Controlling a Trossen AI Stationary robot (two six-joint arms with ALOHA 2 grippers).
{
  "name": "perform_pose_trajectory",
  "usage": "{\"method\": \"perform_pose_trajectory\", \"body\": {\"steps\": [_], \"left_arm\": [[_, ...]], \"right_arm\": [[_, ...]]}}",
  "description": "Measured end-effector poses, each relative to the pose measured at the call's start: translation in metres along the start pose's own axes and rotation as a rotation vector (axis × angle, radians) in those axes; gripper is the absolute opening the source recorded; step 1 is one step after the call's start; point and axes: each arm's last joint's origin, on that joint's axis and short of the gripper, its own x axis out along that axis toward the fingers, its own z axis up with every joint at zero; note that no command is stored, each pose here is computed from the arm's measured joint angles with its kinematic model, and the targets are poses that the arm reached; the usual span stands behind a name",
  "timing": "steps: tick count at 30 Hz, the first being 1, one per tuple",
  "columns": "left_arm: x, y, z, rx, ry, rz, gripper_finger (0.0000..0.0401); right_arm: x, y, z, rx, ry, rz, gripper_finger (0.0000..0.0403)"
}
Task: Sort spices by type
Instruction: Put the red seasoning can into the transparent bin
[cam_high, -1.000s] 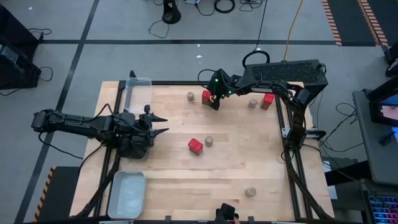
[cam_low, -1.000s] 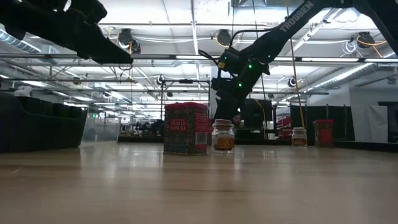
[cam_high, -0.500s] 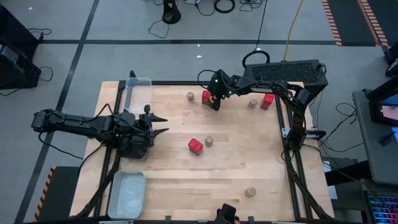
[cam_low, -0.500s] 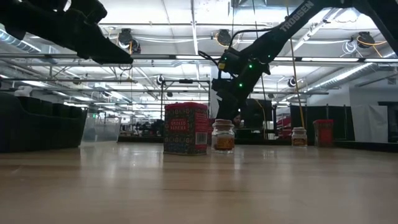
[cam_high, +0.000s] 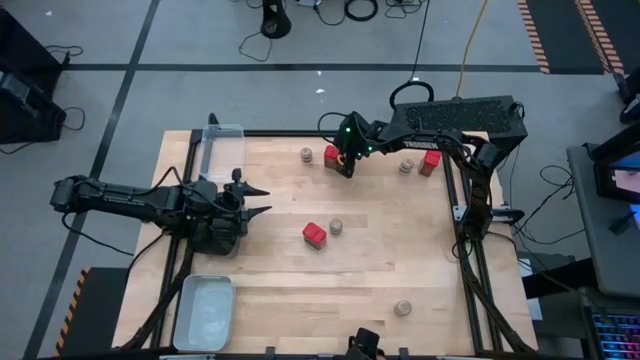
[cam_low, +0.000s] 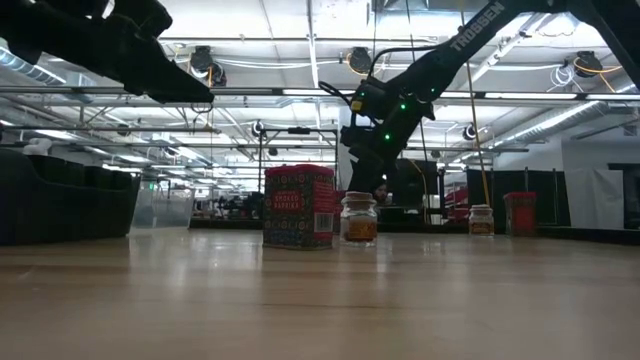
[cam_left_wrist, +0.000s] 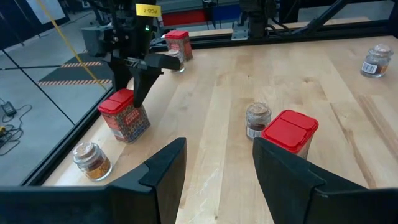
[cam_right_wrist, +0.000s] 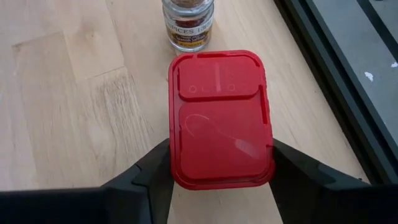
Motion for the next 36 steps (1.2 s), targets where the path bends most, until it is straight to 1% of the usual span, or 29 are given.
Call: {"method": "perform_pose_trajectory", "body": {"steps": [6, 11, 16, 23, 25, 28, 31, 33, 36], "left_arm": [[0.000, 0.000, 0.000, -0.003, 0.000, 0.000, 0.0192], [0.000, 0.000, 0.001, -0.008, -0.013, -0.002, 0.0192], [0.000, 0.000, 0.004, -0.015, -0.044, -0.003, 0.0192], [-0.001, 0.001, 0.014, -0.077, -0.115, -0.003, 0.0192], [-0.003, 0.002, 0.022, -0.082, -0.140, -0.014, 0.0192], [-0.005, 0.002, 0.037, -0.064, -0.184, -0.071, 0.0192], [-0.006, 0.003, 0.053, -0.059, -0.217, -0.080, 0.0192], [-0.005, 0.004, 0.063, -0.042, -0.208, -0.073, 0.0192], [0.000, 0.004, 0.077, -0.022, -0.169, -0.073, 0.0192]], "right_arm": [[-0.006, 0.001, 0.001, 0.002, 0.003, 0.000, 0.0194], [-0.026, 0.005, 0.009, -0.011, -0.037, -0.001, 0.0194], [-0.052, 0.019, 0.015, -0.039, -0.063, 0.016, 0.0194], [-0.085, 0.053, 0.019, -0.094, -0.075, 0.070, 0.0194], [-0.092, 0.064, 0.020, -0.105, -0.083, 0.088, 0.0194], [-0.097, 0.082, 0.021, -0.142, -0.091, 0.117, 0.0193], [-0.099, 0.102, 0.022, -0.185, -0.107, 0.152, 0.0193], [-0.100, 0.114, 0.022, -0.214, -0.116, 0.171, 0.0193], [-0.102, 0.132, 0.022, -0.265, -0.138, 0.153, 0.0193]]}}
